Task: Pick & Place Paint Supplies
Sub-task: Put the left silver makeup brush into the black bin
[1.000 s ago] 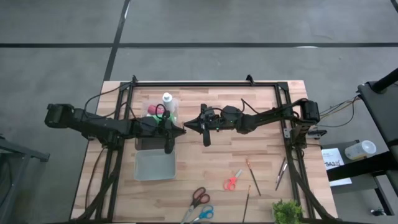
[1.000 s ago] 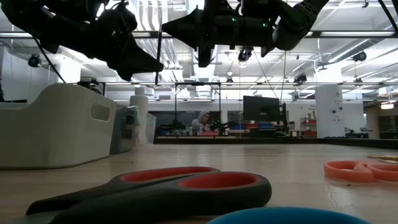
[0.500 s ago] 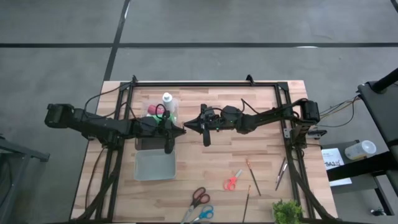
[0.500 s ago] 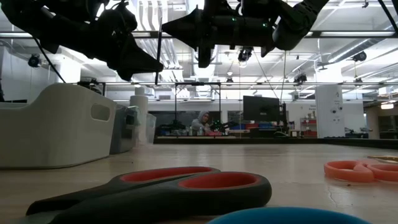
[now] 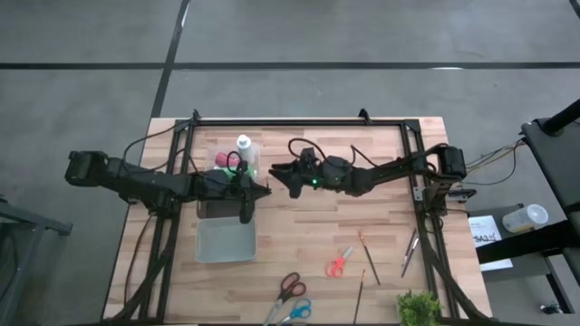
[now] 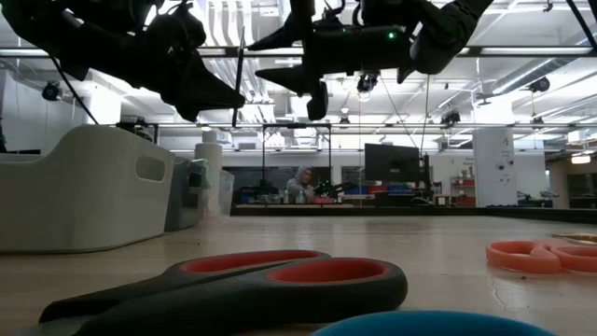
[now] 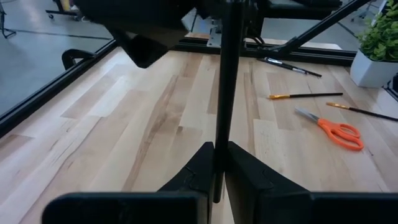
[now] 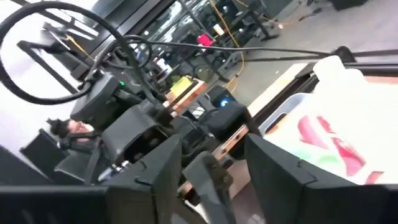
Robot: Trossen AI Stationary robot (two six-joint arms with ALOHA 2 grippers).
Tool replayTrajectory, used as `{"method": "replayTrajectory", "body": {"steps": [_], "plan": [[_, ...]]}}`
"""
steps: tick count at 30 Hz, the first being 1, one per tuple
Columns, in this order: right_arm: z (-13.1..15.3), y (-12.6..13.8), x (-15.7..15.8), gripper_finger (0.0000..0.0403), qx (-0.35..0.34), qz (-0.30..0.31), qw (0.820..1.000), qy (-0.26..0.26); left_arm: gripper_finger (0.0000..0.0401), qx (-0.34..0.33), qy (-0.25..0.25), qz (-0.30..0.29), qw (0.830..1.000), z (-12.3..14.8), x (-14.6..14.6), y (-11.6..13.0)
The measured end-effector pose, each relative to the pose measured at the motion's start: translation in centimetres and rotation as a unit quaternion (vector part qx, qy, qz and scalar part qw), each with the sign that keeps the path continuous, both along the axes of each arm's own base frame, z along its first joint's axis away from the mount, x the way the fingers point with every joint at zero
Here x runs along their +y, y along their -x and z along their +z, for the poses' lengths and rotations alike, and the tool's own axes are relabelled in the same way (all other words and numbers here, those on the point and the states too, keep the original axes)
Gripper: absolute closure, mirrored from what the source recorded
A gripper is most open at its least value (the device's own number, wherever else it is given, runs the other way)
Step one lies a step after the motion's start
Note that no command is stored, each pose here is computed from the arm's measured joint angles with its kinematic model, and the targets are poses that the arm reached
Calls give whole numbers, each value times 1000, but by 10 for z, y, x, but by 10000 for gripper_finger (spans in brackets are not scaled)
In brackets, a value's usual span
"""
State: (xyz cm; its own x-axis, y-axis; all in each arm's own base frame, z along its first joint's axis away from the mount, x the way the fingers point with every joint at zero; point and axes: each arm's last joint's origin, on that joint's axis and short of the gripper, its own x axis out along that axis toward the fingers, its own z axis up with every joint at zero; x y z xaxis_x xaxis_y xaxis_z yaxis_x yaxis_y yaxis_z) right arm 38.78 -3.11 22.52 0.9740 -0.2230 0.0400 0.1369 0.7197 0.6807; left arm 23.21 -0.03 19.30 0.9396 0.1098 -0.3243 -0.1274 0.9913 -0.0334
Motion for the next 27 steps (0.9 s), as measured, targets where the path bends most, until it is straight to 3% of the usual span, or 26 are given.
{"method": "replayTrajectory", "body": {"steps": [11, 21, 27], "plan": [[-2, 0, -1, 162, 35, -7, 995, 97, 368, 0, 0, 0, 1000, 0, 0, 0], [0, 14, 4, 154, 148, -171, 967, 114, 368, 0, 1, -3, 1000, 0, 0, 0], [9, 30, 20, 154, 213, -166, 954, 128, 368, 3, 1, -3, 1000, 1, 0, 2]]}}
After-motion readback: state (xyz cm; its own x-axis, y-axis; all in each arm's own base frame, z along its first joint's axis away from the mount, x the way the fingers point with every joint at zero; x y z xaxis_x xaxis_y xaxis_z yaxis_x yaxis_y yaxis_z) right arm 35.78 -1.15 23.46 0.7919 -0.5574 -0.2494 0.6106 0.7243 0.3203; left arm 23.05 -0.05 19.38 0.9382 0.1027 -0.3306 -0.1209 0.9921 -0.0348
